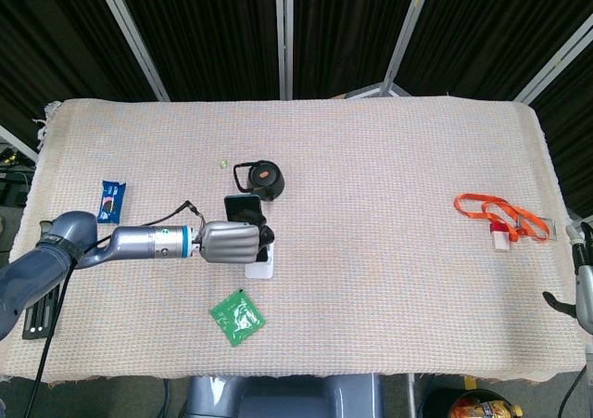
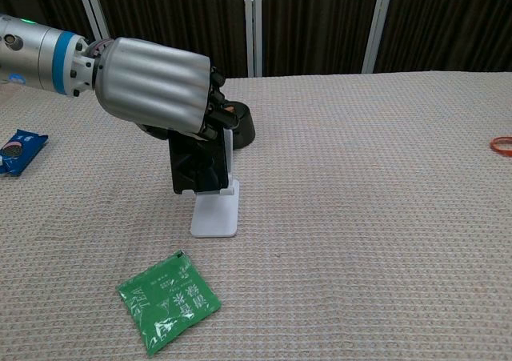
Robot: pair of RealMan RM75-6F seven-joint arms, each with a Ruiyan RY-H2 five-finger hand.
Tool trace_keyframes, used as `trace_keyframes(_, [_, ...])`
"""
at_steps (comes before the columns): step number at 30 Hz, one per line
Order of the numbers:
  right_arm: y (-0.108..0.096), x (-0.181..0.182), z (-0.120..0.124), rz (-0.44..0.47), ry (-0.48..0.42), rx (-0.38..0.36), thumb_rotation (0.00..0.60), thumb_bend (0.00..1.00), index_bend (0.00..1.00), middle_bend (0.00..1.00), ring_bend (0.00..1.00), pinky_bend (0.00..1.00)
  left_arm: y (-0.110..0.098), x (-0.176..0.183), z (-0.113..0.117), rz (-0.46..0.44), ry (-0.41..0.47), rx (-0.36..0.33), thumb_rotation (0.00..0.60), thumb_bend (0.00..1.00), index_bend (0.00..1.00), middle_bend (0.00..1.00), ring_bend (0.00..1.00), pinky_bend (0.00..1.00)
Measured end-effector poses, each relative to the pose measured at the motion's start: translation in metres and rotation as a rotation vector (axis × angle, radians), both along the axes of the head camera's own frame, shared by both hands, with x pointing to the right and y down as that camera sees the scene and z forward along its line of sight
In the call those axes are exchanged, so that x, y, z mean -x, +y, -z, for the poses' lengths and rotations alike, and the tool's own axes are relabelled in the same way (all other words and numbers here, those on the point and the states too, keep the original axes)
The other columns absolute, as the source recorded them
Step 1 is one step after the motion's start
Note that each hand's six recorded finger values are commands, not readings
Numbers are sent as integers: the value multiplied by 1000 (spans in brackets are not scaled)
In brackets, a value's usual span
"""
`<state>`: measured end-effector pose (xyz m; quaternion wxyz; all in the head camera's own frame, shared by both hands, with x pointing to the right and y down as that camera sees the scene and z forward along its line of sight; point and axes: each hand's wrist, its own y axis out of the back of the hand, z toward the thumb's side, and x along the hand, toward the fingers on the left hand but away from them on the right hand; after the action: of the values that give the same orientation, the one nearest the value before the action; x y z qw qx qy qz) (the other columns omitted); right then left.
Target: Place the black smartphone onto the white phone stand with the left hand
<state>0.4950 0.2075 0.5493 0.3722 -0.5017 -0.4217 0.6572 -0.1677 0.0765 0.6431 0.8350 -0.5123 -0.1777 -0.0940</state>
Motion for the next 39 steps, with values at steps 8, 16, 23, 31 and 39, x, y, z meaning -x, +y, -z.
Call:
trace_keyframes(8, [0,0,0,0,1,1,600,0,0,0,0,0,1,0,-1,-2,7,-14,600,0,112,3,64,195])
trace_keyframes(16, [2,6,0,13,-14,8,600,0,0,0,0,0,1,4,9,61,70,-5,600,0,43,0,0,87])
trace_keyframes(23, [3,13,2,33,-35,8,600,0,0,0,0,0,-10,23,40,301,258,56,600,0,40,0,0,15])
trace_keyframes(31, [3,21,6,53,-81,1,600,0,0,0,0,0,-13,93,61,865,484,263,600,0,51,0,0,0])
trace_keyframes(39, [3,32,13,91,-116,-12,600,0,0,0,0,0,51,210,74,1440,580,425,600,0,0,0,0,0])
